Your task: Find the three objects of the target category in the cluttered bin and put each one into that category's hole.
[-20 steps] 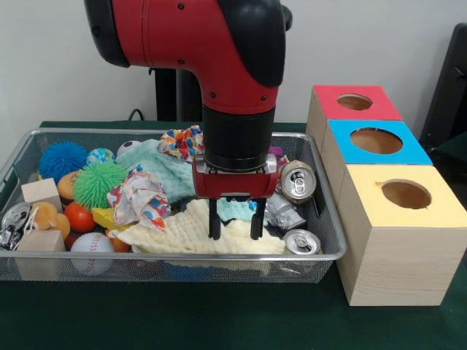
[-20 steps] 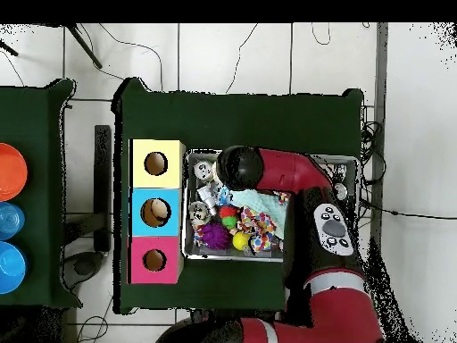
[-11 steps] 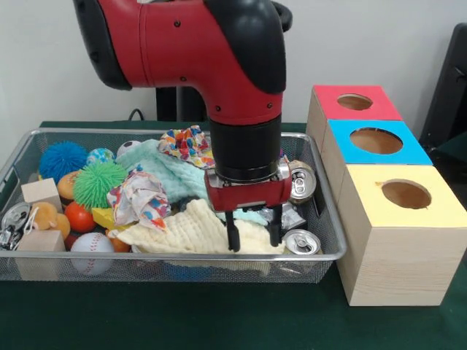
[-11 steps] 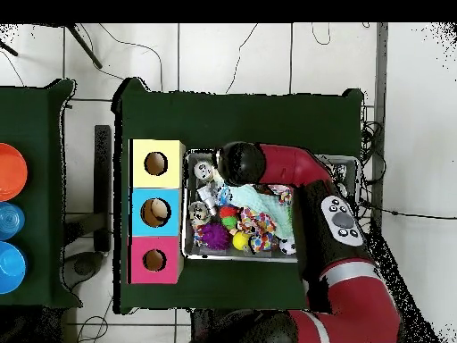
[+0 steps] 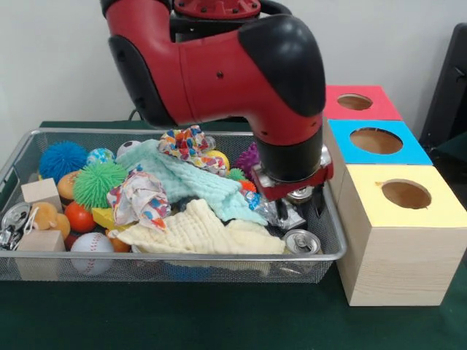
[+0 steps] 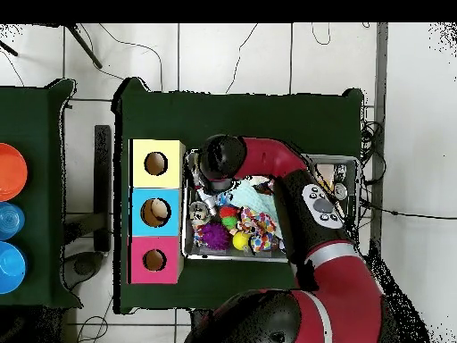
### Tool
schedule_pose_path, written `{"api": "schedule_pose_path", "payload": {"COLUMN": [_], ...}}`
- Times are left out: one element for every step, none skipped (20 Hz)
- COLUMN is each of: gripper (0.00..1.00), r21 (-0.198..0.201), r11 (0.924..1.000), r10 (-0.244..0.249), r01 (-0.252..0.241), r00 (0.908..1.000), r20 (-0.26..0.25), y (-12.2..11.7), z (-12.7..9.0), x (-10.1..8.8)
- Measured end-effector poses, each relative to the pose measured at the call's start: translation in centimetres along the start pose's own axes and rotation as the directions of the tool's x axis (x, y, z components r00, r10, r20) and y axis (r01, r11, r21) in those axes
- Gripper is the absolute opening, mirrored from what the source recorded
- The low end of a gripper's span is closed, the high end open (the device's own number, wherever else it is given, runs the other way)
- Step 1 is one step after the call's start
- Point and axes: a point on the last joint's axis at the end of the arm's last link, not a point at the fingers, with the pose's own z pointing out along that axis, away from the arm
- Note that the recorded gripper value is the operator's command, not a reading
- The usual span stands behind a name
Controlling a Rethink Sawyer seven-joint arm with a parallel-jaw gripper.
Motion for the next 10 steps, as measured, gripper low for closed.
{"api": "schedule_pose_path", "payload": {"gripper": [1.00,1.00,1.00,1.00,1.00,1.00,1.00,1.00,1.00,1.00], "r21": [-0.013,-0.043,-0.059,-0.067,-0.076,-0.084,-0.096,-0.097,-0.099,-0.103], "r11": [0.9999,0.9990,0.9981,0.9975,0.9968,0.9961,0.9951,0.9950,0.9949,0.9945], "r10": [-0.006,-0.019,-0.027,-0.031,-0.036,-0.040,-0.042,-0.041,-0.040,-0.037], "r01": [0.005,0.015,0.019,0.022,0.024,0.026,0.025,0.024,0.023,0.019], "r00": [0.9995,0.9951,0.9916,0.9897,0.9876,0.9853,0.9832,0.9833,0.9835,0.9838], "r20": [-0.032,-0.097,-0.127,-0.140,-0.153,-0.166,-0.178,-0.177,-0.177,-0.175], "y": [0.5,1.5,2.0,2.2,2.5,2.7,2.7,2.6,2.5,2.1], "z": [0.1,0.3,0.3,0.3,0.3,0.3,0.3,0.3,0.3,0.4], "x": [0.2,0.5,0.6,0.6,0.7,0.7,0.8,0.8,0.8,0.8]}}
